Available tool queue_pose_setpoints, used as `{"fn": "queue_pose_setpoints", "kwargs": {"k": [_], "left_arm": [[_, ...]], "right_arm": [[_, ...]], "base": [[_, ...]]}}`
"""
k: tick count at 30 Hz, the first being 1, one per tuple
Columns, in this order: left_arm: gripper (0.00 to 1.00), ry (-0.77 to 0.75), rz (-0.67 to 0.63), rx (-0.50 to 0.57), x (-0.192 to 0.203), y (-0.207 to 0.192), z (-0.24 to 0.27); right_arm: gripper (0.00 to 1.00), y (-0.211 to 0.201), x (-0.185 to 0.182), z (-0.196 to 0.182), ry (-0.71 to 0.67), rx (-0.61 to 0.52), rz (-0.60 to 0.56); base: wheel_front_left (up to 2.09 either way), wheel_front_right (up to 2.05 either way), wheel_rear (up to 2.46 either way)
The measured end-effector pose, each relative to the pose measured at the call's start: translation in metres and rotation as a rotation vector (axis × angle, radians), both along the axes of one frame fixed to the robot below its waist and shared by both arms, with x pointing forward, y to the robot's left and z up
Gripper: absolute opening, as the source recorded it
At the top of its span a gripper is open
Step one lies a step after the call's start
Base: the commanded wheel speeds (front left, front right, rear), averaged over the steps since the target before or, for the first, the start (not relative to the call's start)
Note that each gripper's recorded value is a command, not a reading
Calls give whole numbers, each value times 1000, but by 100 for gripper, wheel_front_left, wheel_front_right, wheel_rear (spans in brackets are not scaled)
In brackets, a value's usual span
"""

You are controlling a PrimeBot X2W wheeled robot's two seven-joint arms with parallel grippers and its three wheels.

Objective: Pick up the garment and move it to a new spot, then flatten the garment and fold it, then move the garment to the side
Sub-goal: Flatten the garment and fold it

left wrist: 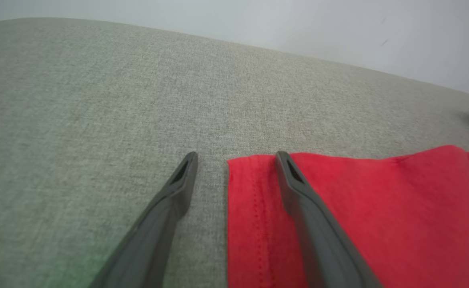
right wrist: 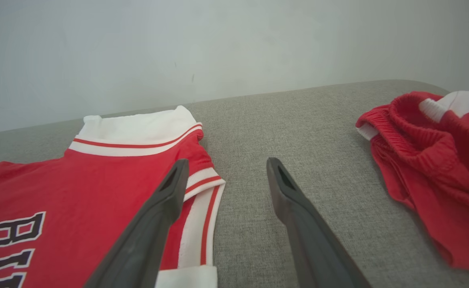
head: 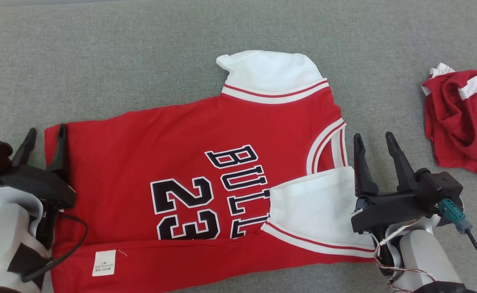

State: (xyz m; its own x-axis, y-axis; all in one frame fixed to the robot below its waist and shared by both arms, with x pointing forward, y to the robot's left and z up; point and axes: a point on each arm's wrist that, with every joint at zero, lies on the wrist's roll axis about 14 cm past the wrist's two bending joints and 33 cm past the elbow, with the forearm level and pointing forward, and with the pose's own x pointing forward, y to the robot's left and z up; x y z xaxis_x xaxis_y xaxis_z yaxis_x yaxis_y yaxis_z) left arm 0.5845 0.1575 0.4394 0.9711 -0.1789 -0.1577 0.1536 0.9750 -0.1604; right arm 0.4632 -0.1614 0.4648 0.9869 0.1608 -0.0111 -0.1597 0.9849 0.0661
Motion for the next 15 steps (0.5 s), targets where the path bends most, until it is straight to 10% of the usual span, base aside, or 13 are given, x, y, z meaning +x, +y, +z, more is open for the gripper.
{"fn": "queue_pose_setpoints", "kwargs": {"k": [10, 15], "left_arm": [[100, 62, 4, -26, -7, -6, -12], [44, 72, -15, -49, -9, -15, -12]], "right_arm": [[100, 5, -1, 2, -3, 10, 11], [100, 5, -1, 3, -6, 11, 11]], "base": [[0, 0, 0], [0, 0, 0]]}}
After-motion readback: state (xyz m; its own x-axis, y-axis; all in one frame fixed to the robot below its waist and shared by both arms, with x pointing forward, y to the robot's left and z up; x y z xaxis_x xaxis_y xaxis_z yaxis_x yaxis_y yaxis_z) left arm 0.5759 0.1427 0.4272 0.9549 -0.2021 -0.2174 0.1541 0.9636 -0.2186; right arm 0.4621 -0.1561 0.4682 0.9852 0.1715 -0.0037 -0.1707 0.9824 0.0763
